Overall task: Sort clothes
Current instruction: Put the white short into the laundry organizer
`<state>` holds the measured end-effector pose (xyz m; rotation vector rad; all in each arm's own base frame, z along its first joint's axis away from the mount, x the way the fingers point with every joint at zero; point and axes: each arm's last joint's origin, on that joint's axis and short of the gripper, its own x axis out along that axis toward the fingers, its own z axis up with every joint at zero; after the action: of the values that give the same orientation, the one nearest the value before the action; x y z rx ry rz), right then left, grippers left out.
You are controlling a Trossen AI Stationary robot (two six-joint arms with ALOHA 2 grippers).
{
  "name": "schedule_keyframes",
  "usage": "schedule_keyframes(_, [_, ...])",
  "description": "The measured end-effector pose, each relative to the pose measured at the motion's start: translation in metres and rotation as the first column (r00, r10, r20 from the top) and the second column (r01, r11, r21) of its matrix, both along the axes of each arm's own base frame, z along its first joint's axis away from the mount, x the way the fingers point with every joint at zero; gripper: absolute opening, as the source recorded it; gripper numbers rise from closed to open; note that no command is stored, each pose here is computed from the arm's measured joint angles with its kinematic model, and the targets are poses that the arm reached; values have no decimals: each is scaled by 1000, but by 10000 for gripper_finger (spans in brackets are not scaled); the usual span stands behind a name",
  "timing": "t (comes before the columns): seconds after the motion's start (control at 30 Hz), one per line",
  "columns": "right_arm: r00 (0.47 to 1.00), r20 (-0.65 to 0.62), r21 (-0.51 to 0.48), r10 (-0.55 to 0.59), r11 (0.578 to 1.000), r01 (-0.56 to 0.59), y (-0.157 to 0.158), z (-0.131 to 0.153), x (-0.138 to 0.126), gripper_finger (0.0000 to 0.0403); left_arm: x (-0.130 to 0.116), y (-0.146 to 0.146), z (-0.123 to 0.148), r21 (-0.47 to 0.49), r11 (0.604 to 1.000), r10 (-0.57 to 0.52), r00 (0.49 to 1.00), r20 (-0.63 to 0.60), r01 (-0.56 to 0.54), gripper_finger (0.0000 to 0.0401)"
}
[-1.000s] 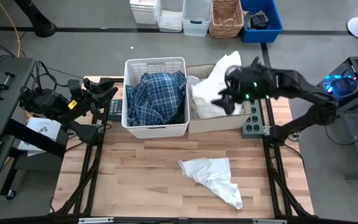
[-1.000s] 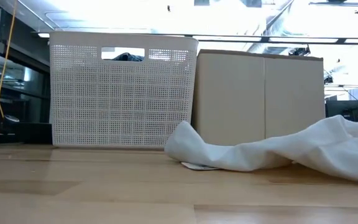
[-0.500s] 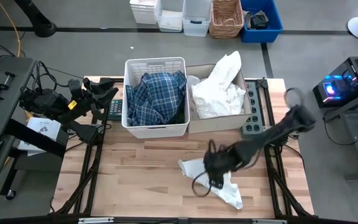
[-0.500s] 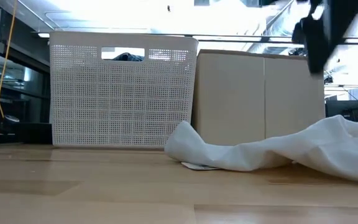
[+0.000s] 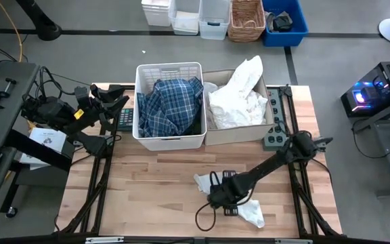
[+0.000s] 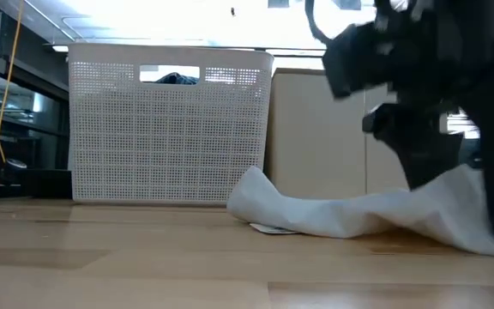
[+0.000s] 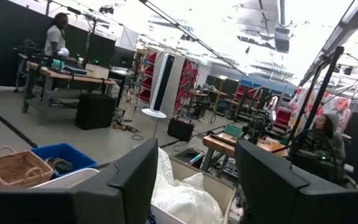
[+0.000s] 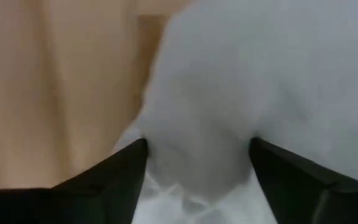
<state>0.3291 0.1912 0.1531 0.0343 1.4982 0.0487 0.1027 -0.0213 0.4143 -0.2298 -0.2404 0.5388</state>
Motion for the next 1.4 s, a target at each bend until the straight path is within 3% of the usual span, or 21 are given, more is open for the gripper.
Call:
schedule_keyframes(0.1, [1000, 11, -33, -23, 999, 23, 2, -6, 1, 207, 0, 0, 0, 3, 1000, -13, 1000, 3, 13, 201])
schedule_keyframes(0.23, [999, -19, -80, -49, 996, 48, -6, 14, -2, 36, 0, 0, 0, -6, 1000, -16, 1000, 9, 16, 201])
schedule_keyframes(0.33, [996, 55, -118, -73, 990, 79, -25, 75, -6, 23, 1, -1, 0, -1, 1000, -25, 1000, 7, 25, 201])
schedule_keyframes(0.47, [967, 210, -176, -145, 967, 183, -63, 165, -28, 9, 8, -7, -4, 47, 987, -154, 988, -30, 156, 201])
schedule_keyframes(0.53, [906, 359, -149, -225, 944, 294, -85, 210, -45, 9, 18, -13, -12, 57, 971, -227, 968, -104, 233, 201])
schedule_keyframes(0.63, [765, 565, -96, -308, 897, 431, -117, 263, -72, 5, 38, -24, -32, -23, 958, -286, 936, -205, 287, 201])
schedule_keyframes(0.77, [593, 733, -85, -333, 820, 566, -153, 298, -93, 5, 64, -39, -70, -121, 947, -320, 907, -273, 297, 194])
schedule_keyframes(0.9, [527, 794, -167, -304, 724, 670, -195, 309, -93, 5, 78, -48, -102, -163, 946, -304, 939, -160, 278, 165])
schedule_keyframes(1.0, [549, 768, -234, -329, 654, 719, -230, 301, -80, 5, 78, -47, -111, -155, 951, -277, 960, -41, 268, 119])
schedule_keyframes(1.1, [597, 705, -276, -384, 626, 729, -262, 286, -68, 5, 72, -41, -109, -105, 963, -249, 968, -9, 247, 48])
schedule_keyframes(1.2, [621, 634, -260, -460, 630, 732, -287, 269, -56, 26, 68, -33, -103, -58, 975, -214, 977, -13, 213, 11])
schedule_keyframes(1.3, [680, 543, -197, -492, 713, 673, -301, 252, -44, 78, 64, -27, -100, -30, 982, -188, 982, -11, 187, 3])
schedule_keyframes(1.4, [729, 483, -207, -485, 746, 633, -304, 241, -37, 139, 60, -25, -96, 9, 984, -177, 984, -21, 177, 2])
